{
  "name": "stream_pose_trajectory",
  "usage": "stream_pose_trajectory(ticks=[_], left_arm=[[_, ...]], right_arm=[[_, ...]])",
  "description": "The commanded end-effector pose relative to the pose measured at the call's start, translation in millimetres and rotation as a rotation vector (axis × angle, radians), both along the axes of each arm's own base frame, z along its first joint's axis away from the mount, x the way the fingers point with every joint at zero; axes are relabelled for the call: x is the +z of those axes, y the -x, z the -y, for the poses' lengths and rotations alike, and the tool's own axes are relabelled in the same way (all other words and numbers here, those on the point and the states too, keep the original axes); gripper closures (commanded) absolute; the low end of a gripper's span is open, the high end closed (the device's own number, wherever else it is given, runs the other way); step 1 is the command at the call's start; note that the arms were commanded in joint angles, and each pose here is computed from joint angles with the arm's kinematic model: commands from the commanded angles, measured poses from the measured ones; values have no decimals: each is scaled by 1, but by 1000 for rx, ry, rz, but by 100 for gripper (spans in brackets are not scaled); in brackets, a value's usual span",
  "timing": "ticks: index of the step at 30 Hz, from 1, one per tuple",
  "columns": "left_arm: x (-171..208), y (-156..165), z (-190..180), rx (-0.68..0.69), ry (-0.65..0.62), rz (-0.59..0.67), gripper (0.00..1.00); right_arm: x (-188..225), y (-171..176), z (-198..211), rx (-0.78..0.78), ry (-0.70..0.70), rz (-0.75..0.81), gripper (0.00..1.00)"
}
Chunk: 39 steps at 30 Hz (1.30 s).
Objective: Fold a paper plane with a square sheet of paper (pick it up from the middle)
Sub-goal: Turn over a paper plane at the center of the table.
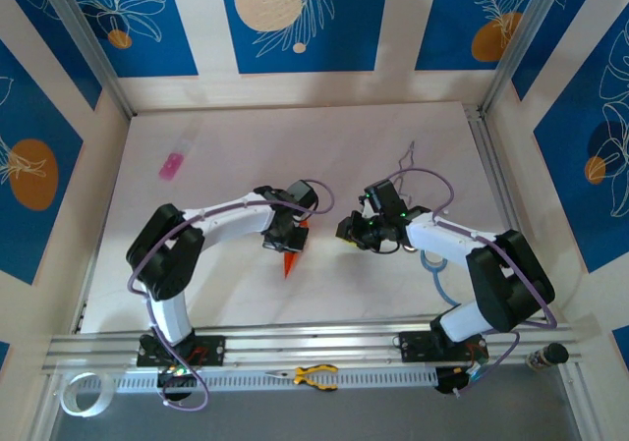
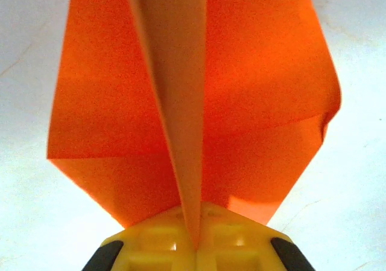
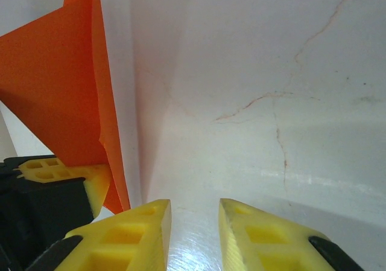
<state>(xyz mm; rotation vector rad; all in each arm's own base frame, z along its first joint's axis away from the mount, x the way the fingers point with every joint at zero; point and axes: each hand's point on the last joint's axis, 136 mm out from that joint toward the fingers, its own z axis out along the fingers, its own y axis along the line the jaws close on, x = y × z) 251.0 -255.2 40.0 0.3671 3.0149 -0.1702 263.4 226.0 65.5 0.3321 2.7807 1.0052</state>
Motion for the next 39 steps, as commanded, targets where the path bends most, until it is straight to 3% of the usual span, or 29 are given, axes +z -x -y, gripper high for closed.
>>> stream_pose_trajectory(ticks=[1, 22, 39], left_arm=[[-1, -5, 0, 30, -8, -15, 96], [-7, -15, 7, 67, 9, 19, 88], [-18, -20, 12, 91, 21, 22, 87]], right_arm=[[2, 4, -1, 10, -13, -25, 73], [-3, 6, -3, 19, -17, -47, 74], [-5, 6, -4, 23, -25, -57, 74]])
